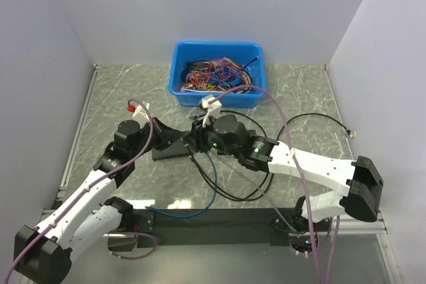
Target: Insert the plug into the switch port
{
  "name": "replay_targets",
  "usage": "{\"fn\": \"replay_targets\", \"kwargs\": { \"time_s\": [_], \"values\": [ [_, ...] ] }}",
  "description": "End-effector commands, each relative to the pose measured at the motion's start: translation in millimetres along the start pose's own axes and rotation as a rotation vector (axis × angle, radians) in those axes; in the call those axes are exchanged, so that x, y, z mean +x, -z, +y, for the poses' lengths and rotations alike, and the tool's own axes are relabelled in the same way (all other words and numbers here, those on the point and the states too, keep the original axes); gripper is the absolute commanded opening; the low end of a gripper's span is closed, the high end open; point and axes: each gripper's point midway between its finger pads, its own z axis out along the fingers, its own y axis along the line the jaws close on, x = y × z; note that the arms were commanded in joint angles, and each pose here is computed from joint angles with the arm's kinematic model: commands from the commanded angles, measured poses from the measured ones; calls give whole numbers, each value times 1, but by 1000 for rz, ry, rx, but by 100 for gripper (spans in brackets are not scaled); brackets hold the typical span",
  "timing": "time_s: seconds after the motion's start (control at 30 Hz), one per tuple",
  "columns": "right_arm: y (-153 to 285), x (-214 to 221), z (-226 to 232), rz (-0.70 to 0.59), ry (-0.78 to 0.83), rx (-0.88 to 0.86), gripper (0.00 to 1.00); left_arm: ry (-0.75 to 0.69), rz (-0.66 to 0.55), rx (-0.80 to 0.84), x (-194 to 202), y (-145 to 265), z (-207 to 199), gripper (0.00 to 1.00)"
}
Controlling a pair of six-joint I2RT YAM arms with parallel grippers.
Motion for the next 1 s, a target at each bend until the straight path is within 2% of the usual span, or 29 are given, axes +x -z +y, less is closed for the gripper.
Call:
{"fn": "replay_targets", "kwargs": {
  "time_s": [0.0, 0.43, 0.87, 0.97],
  "values": [
    [-4, -8, 5, -14, 83, 71, 40, -8, -38, 21, -15, 2, -17, 1],
    [-19, 9, 2, 33, 103, 118, 33, -15, -43, 33, -17, 5, -22, 1],
    [-28, 15, 4, 48, 99, 110, 31, -14, -41, 44, -15, 5, -22, 1],
    [-28, 14, 3, 45, 96, 117, 26, -15, -38, 44, -15, 5, -22, 0]
  ]
}}
